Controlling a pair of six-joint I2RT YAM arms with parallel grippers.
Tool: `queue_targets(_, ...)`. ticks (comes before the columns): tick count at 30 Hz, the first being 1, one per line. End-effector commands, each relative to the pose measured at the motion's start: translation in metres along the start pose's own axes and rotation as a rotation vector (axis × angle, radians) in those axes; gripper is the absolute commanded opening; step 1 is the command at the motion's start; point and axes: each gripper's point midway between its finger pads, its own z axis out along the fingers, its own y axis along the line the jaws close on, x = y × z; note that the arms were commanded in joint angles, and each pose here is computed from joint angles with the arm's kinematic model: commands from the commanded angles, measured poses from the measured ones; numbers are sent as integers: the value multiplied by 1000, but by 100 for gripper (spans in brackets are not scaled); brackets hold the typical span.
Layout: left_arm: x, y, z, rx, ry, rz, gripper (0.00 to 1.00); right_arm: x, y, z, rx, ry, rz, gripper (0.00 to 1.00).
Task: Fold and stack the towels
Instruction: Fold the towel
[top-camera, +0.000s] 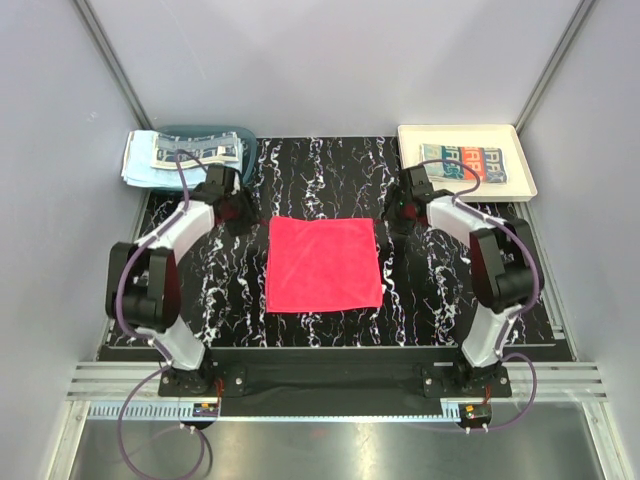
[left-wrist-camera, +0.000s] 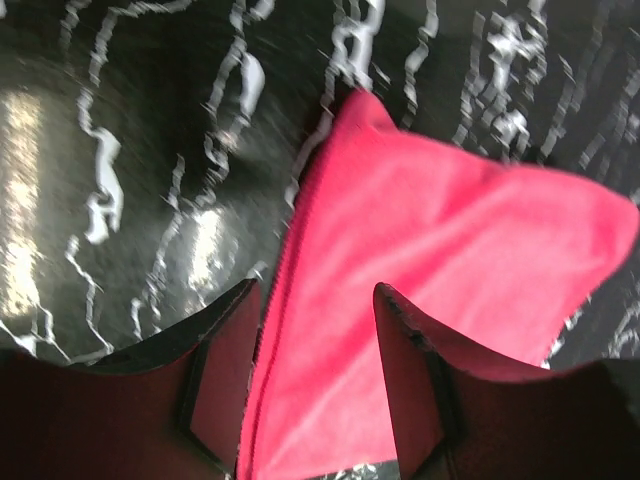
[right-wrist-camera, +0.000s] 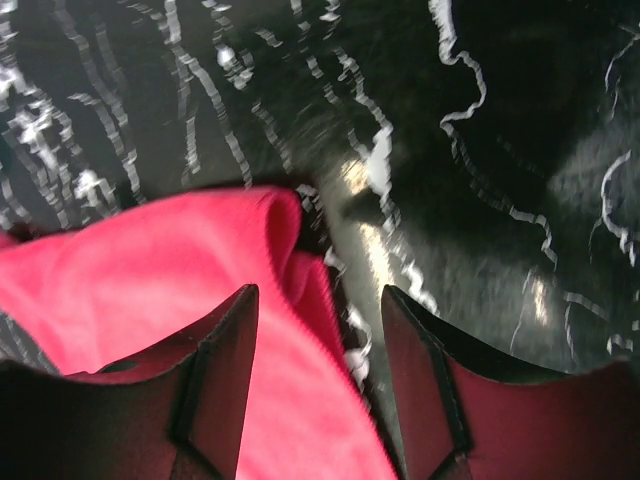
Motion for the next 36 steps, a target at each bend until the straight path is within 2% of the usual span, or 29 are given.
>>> queue_targets(1, -50, -20, 6, 36, -104, 2, 54, -18, 14, 10, -63, -1, 3, 58)
queue_targets(9, -48, -23, 56, 93, -9, -63, 52, -21, 19, 30, -125, 49, 98, 54)
queue_targets(15, -40, -29, 77, 156, 27, -103, 50, -21, 23, 39, -165, 64, 162, 54)
queue_targets(36, -40, -25, 84, 173, 44, -147, 47, -28, 16, 33, -179, 22, 256, 47)
